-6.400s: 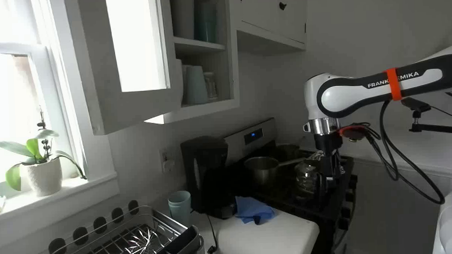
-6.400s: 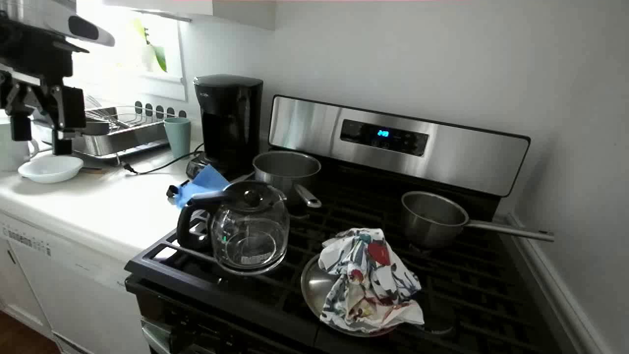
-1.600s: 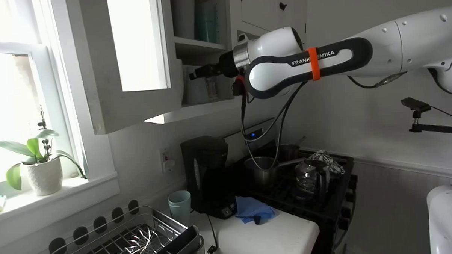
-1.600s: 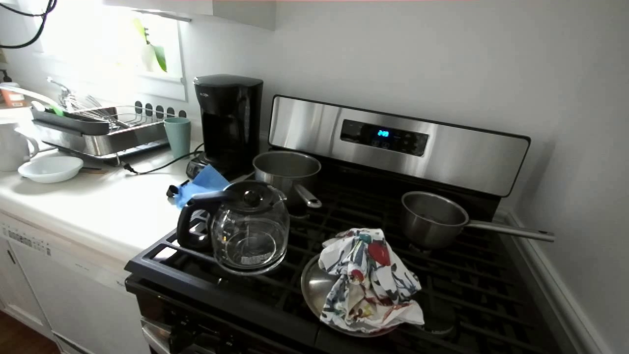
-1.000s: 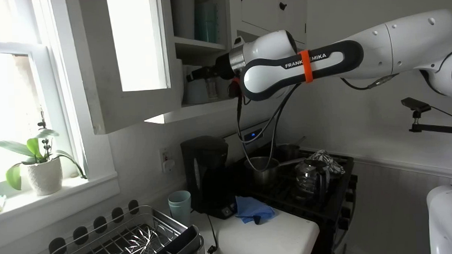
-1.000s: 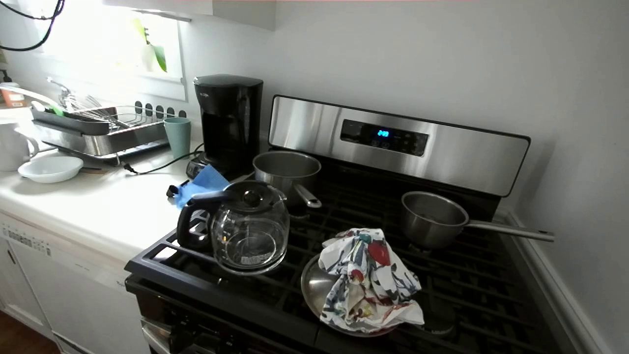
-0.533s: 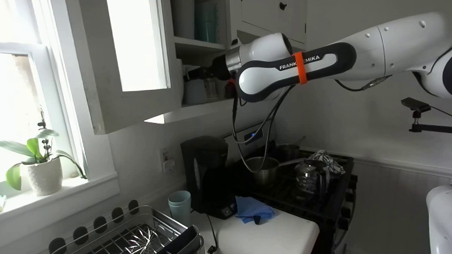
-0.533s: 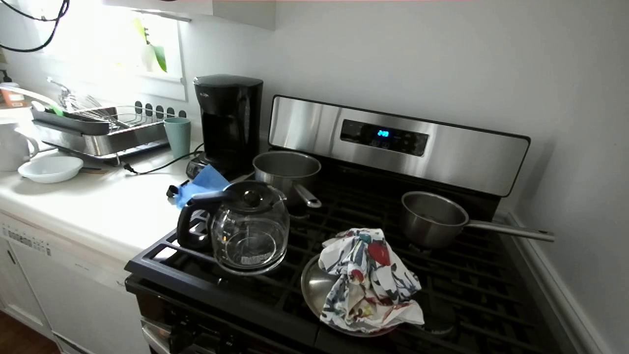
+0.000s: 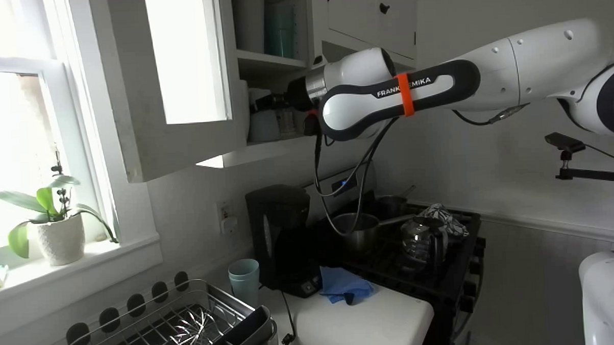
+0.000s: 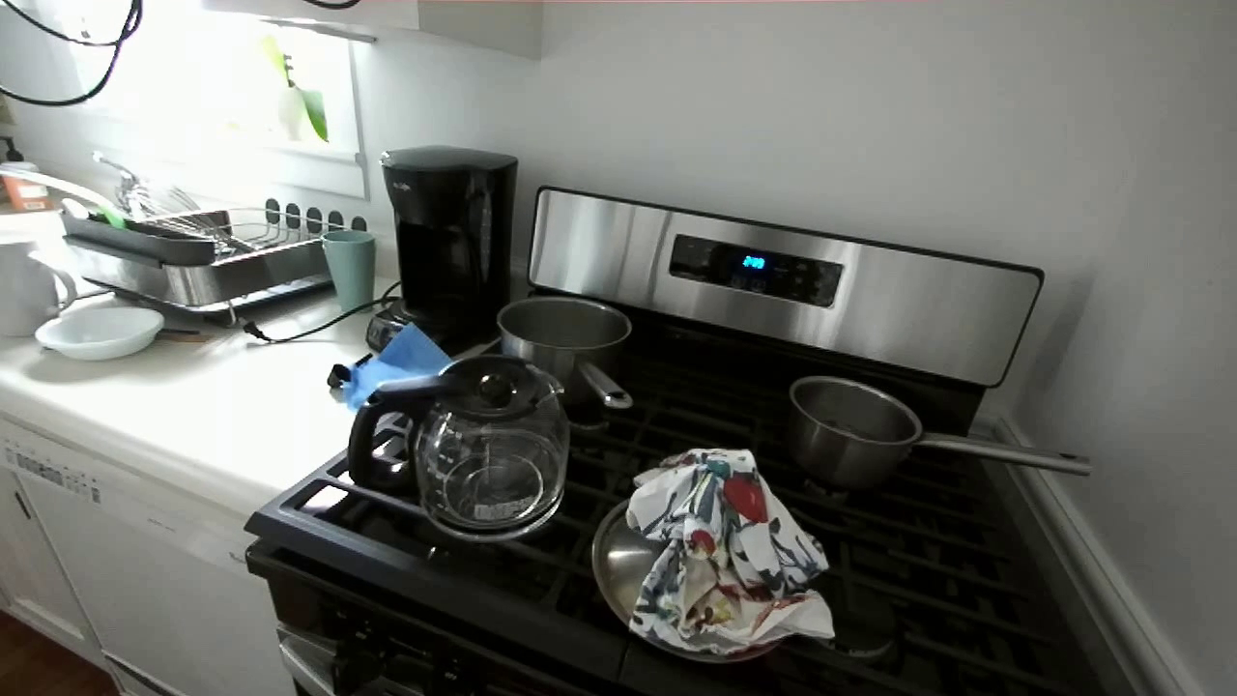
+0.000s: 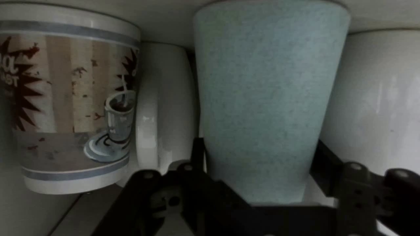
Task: Pick up the blue cup from the bottom shelf and move it to the second shelf from the bottom in the top open cabinet
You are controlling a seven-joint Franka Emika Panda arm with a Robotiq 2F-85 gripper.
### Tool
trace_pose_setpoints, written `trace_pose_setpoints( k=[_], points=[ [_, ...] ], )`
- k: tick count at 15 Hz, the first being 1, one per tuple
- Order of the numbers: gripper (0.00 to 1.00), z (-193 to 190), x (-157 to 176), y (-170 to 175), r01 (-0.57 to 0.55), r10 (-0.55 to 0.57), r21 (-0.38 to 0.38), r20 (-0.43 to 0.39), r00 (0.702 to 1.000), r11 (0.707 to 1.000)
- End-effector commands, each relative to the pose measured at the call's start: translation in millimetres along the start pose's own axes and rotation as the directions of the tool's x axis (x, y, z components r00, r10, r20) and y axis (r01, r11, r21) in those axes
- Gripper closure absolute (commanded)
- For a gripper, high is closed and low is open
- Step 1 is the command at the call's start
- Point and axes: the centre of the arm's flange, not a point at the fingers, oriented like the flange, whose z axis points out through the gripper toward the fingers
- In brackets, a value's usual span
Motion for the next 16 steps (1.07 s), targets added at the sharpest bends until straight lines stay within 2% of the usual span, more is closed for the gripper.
trace_pose_setpoints(
  k=[1, 7, 11, 16],
  points=[
    [0.49, 6, 5, 6, -0.015, 0.015, 0.014, -0.023, 1.000, 1.000],
    [0.49, -19, 13, 8, 0.012, -0.012, 0.006, 0.018, 1.000, 1.000],
    [0.49, -46, 21, 2, 0.001, -0.002, 0.026, 0.043, 0.999, 1.000],
    [0.49, -80, 28, -4, 0.023, -0.032, 0.058, 0.147, 0.989, 0.998]
  ],
)
